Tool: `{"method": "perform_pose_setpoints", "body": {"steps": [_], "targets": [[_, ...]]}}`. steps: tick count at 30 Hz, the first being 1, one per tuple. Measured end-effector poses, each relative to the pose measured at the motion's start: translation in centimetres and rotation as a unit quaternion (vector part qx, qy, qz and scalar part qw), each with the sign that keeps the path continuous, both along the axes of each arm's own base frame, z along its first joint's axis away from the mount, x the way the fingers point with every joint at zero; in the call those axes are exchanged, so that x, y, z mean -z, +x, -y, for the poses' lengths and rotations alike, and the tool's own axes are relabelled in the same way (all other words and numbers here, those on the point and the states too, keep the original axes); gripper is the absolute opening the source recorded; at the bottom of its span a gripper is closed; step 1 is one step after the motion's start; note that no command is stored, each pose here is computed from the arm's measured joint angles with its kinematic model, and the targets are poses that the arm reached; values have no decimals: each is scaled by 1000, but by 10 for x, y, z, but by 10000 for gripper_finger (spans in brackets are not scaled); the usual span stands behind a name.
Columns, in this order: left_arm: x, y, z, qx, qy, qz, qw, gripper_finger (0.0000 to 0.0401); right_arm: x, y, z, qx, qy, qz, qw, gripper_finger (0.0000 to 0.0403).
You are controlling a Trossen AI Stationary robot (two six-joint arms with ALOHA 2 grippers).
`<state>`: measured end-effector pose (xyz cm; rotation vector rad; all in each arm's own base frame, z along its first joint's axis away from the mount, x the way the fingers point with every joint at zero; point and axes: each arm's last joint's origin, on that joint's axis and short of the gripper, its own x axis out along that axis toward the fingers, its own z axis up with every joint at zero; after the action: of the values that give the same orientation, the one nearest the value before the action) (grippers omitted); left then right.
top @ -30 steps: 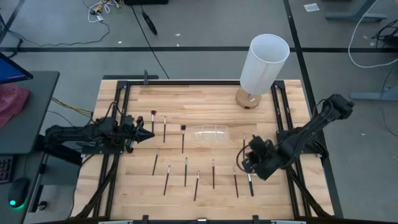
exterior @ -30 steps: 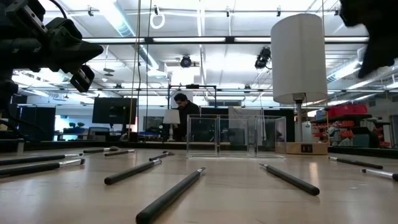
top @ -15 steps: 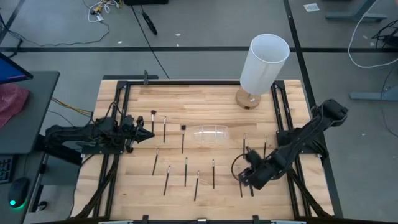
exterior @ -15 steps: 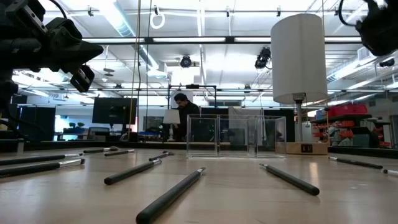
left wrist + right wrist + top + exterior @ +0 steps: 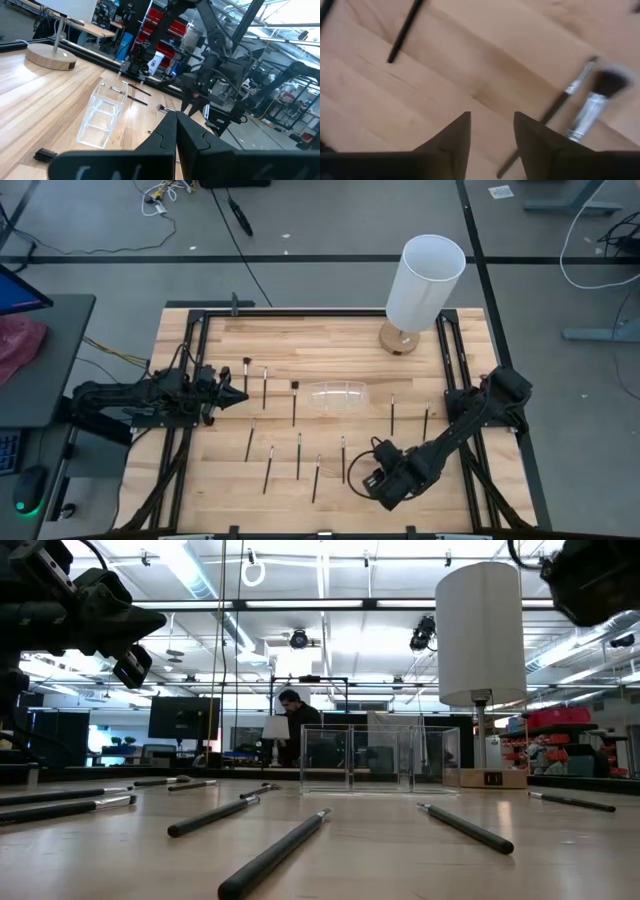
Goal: Pick & Place Makeup Supplies
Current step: Put the black makeup brush into the transparent organizer
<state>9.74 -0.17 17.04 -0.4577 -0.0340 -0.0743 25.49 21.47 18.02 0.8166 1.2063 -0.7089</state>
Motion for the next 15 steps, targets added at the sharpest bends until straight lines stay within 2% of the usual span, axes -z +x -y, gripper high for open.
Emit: {"method": "perform_pose_setpoints", "body": {"steps": [3, 6, 9, 12, 15], "targets": [[0, 0, 0, -1, 0, 0, 1000, 3, -3, -2, -2, -7, -7, -8, 1000, 126], [0, 0, 0, -2, 0, 0, 1000, 3, 1, 0, -2, -44, -19, 12, 999, 110], [0, 0, 0, -3, 0, 0, 1000, 3, 7, 2, 7, -16, -23, 4, 1000, 104], [0, 0, 0, -3, 0, 0, 1000, 3, 12, 1, 11, 20, -5, -18, 1000, 115], [0, 0, 0, -3, 0, 0, 1000, 3, 15, -3, 7, 36, -3, -6, 999, 149]]}}
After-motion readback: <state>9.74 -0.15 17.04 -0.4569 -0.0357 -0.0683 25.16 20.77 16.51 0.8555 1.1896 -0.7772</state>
